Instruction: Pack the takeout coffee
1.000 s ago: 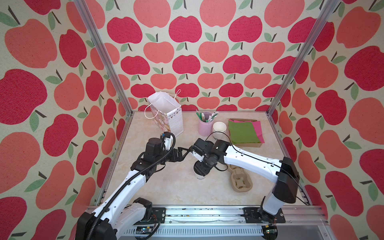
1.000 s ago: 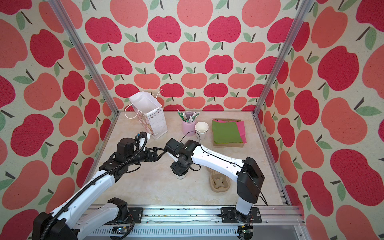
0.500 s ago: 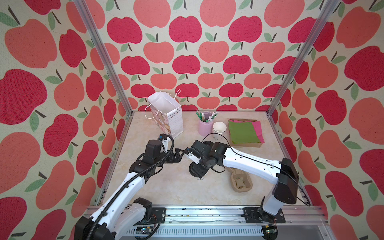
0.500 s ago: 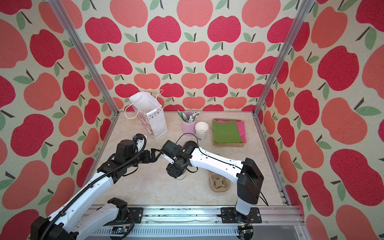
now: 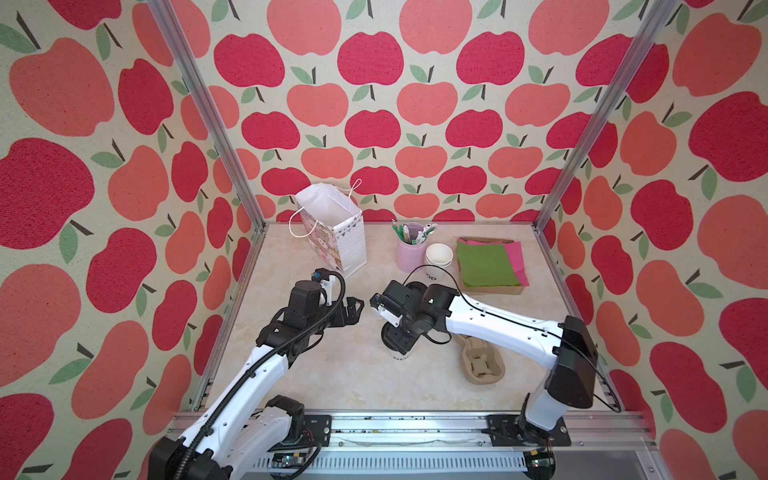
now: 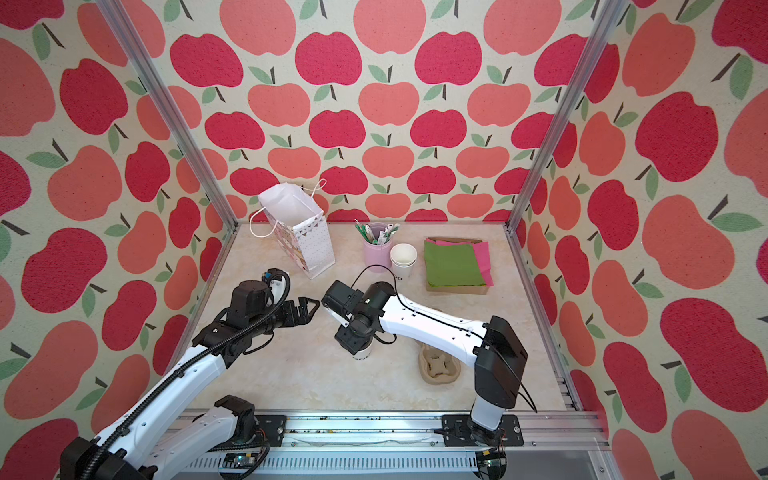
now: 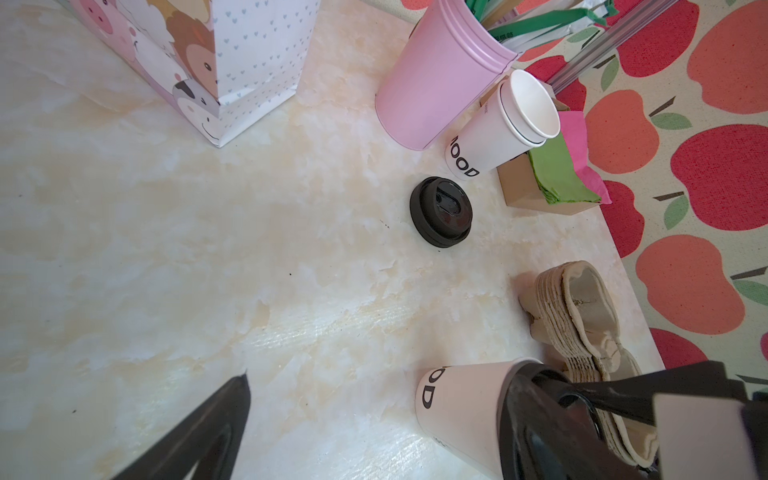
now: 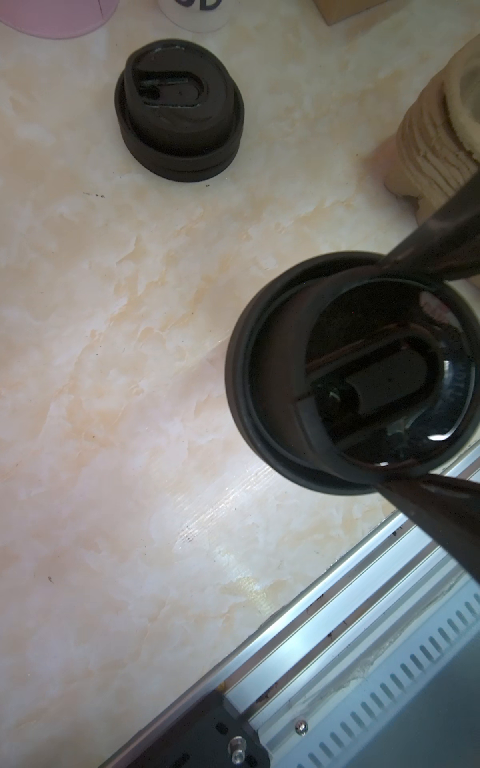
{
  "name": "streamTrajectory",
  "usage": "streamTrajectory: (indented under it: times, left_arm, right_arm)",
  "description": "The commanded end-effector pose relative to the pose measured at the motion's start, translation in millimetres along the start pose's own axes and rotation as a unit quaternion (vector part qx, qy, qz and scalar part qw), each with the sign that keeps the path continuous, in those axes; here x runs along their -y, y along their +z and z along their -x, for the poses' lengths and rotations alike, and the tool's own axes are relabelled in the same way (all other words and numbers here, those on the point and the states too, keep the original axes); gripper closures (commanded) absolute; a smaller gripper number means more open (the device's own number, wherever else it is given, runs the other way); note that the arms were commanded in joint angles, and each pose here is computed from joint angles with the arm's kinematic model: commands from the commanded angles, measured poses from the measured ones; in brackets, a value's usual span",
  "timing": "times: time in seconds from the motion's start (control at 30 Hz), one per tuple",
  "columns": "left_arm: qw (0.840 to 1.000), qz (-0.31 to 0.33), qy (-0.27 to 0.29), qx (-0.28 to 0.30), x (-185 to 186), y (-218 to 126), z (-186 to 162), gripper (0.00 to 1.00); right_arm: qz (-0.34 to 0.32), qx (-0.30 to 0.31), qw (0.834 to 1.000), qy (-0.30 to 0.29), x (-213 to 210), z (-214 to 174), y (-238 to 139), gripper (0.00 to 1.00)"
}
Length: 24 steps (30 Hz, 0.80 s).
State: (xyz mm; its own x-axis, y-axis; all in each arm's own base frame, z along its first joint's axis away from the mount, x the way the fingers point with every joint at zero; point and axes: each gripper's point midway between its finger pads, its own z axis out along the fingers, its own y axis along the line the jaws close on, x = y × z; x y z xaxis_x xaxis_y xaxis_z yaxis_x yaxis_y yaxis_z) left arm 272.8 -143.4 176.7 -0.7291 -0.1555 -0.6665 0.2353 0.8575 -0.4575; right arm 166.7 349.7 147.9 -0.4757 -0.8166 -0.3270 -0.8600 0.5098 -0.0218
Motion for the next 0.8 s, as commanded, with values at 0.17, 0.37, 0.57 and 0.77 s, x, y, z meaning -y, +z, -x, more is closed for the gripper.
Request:
streamTrajectory:
  times: [0.17,0.37,0.57,0.77]
  left_arm:
    - [1.000,0.003,0.002,0.006,0,-4,3,0.01]
    - [1.000,0.002,0.000,0.005,0,-3,2,0.01]
    - [1.000,0.000,-0.002,0.005,0,-2,2,0.01]
    - [1.000,-0.001,-0.003,0.004,0,-2,2,0.01]
  right_arm:
    - [-0.011,-0.018,1.000,-0.006,3,-7,2,0.37]
    - [-0.018,-0.024,1.000,-0.007,5,-10,3,0.37]
    - [-0.018,-0.035,0.999,-0.007,5,-14,6,0.37]
    - [-0.012,-0.047,0.999,-0.003,3,-18,14,0.37]
